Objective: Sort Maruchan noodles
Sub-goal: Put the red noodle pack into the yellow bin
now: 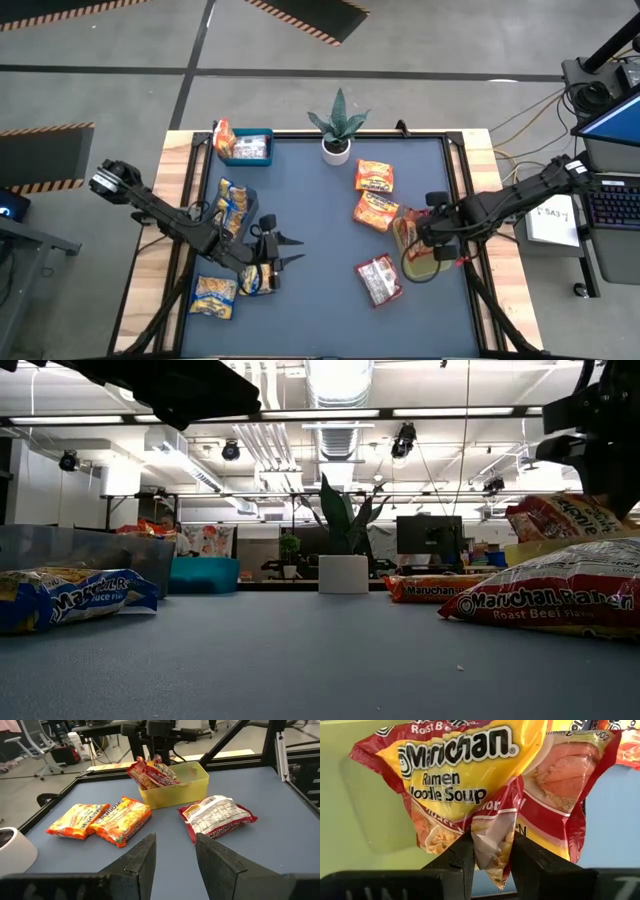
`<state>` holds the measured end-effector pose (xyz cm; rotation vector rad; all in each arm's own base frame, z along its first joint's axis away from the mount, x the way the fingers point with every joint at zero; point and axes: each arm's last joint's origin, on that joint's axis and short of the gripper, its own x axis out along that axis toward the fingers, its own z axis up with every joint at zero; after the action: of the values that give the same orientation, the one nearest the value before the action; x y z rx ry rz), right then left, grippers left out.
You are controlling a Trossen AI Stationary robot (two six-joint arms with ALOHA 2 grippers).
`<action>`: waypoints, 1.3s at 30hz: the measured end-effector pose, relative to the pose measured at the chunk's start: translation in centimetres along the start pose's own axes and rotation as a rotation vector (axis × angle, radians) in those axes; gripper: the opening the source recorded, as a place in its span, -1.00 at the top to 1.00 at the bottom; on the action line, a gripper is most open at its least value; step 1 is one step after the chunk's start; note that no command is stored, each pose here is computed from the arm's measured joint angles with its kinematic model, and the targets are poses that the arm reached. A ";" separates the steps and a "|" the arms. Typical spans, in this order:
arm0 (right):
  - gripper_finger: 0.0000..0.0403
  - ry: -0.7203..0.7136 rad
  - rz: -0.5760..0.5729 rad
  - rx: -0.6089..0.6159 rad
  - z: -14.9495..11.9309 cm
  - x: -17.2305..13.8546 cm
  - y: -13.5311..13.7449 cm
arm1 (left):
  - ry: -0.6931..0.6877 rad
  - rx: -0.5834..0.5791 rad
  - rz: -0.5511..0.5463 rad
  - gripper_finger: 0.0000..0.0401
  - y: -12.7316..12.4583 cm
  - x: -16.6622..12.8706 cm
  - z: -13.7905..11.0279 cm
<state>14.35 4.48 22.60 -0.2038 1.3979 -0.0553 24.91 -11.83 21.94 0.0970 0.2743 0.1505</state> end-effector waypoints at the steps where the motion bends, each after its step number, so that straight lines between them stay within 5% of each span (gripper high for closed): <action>1: 0.54 0.002 0.000 0.000 0.0 0.0 0.0 | 0.000 0.000 0.000 0.40 0.0 0.0 0.0; 10: 0.49 -0.008 -0.028 0.019 0.2 0.1 0.0 | 0.000 0.000 0.000 0.40 0.0 0.0 0.0; 26: 0.07 -0.052 -0.032 0.121 0.7 -1.0 -0.2 | 0.000 0.000 0.001 0.40 0.0 0.0 0.0; 33: 0.28 -0.157 -0.031 0.214 2.0 -3.4 -0.5 | 0.001 0.000 0.001 0.40 0.0 0.0 0.0; 39: 0.54 -0.152 0.011 0.198 1.9 -2.3 -0.2 | 0.003 0.002 0.002 0.40 0.0 0.0 -0.1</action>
<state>15.84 4.90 25.17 -0.0344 1.2333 -0.1652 24.89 -11.80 21.88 0.0988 0.2769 0.1525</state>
